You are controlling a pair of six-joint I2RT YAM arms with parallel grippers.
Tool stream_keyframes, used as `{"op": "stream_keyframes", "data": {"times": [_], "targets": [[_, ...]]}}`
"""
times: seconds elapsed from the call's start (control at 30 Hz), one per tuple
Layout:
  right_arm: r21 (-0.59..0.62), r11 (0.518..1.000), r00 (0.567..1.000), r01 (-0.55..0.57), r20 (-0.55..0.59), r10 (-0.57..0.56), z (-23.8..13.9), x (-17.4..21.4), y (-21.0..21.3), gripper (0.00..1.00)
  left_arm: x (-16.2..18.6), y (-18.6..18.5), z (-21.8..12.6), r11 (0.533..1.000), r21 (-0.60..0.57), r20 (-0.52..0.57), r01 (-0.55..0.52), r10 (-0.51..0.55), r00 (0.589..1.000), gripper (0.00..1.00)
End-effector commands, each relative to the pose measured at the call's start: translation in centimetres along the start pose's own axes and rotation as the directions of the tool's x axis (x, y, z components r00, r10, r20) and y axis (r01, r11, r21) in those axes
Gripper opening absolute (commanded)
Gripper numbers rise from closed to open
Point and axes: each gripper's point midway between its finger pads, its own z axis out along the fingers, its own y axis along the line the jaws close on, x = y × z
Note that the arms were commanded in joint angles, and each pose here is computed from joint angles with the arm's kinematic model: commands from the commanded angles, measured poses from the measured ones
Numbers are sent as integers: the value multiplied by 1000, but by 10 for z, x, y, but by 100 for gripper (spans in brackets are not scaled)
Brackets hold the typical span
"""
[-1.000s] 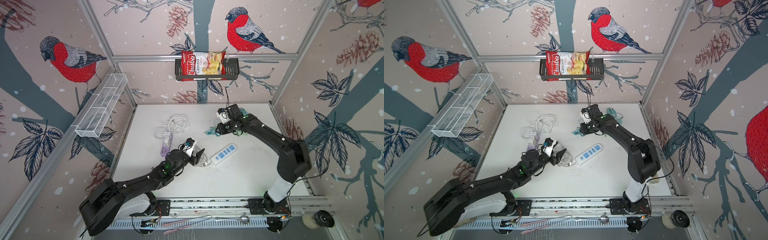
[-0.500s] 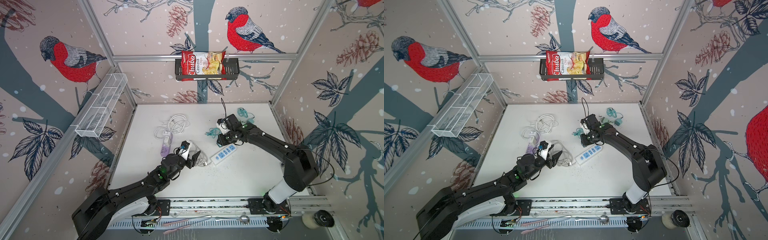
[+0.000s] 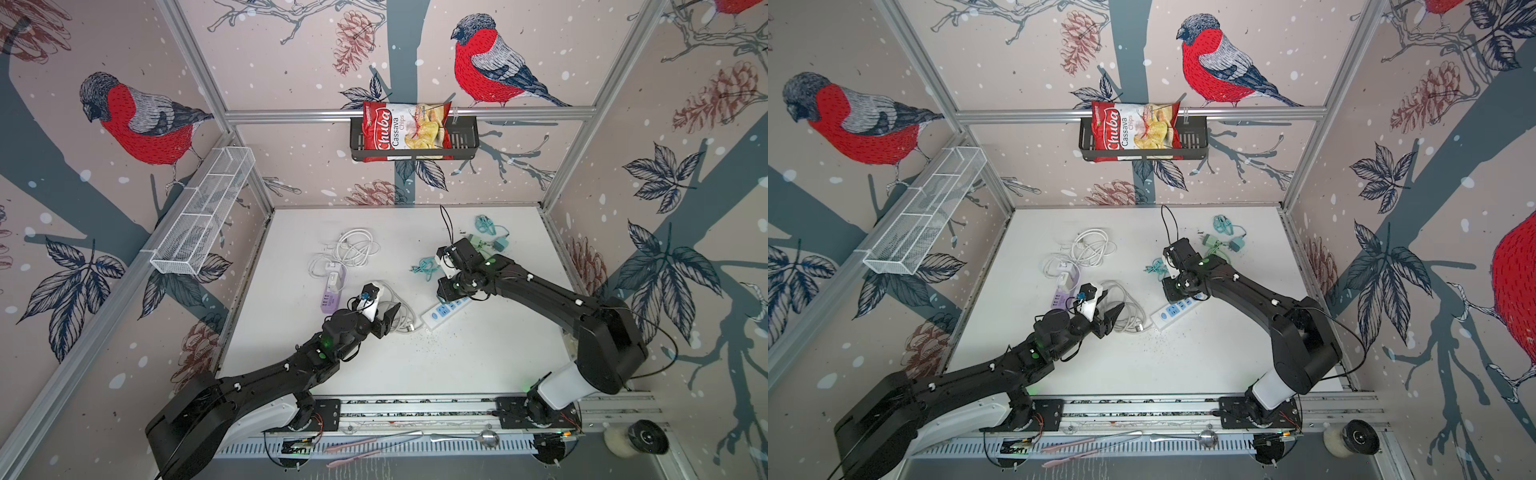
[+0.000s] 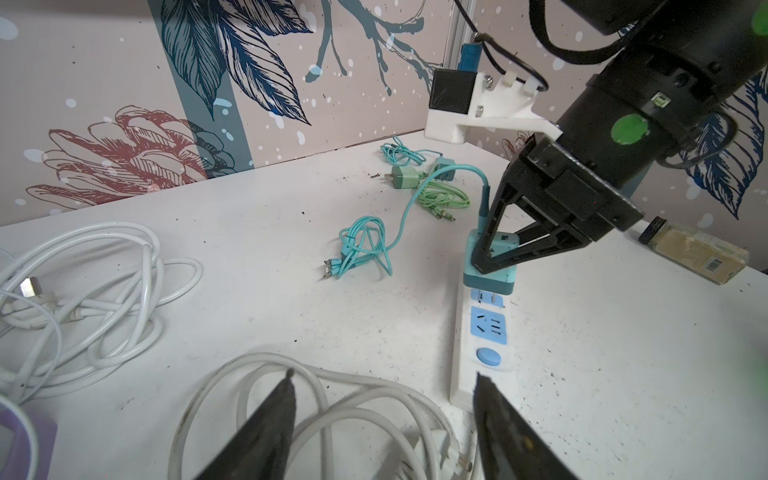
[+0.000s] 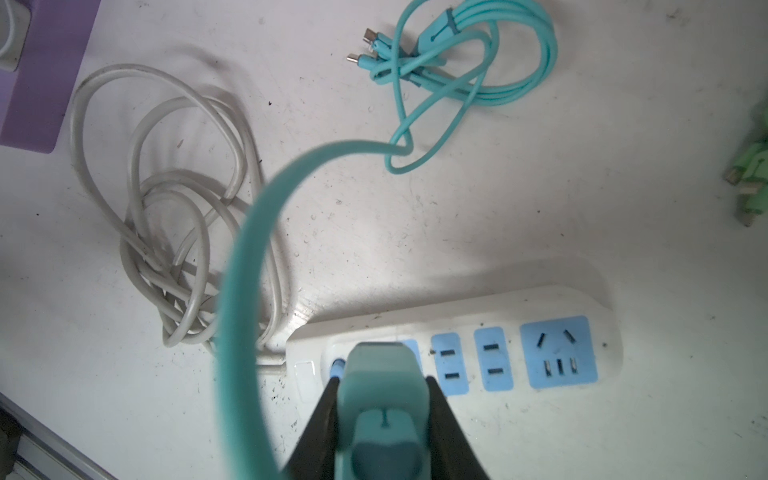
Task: Insert the plug
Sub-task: 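Carry the teal charger above the white strip socket with right gripper while left withdraws, then lower the teal charger prongs into the white strip socket with the right gripper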
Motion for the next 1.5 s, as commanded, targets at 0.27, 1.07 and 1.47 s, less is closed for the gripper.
{"op": "stream_keyframes", "data": {"times": [0.27,1.07,1.47], "targets": [[25,999,999,-38,-11,38,-5,18,-2,0,-8,-2,1,1000,10,40,2,-3,999,66],[100,993,996,-61,67,55,-7,7,-15,0,-4,-1,1,1000,4,29,-3,3,1000,66],[146,987,992,-70,111,53,-11,0,-25,0,-1,0,2,1000,0,19,-5,5,1000,65]]}}
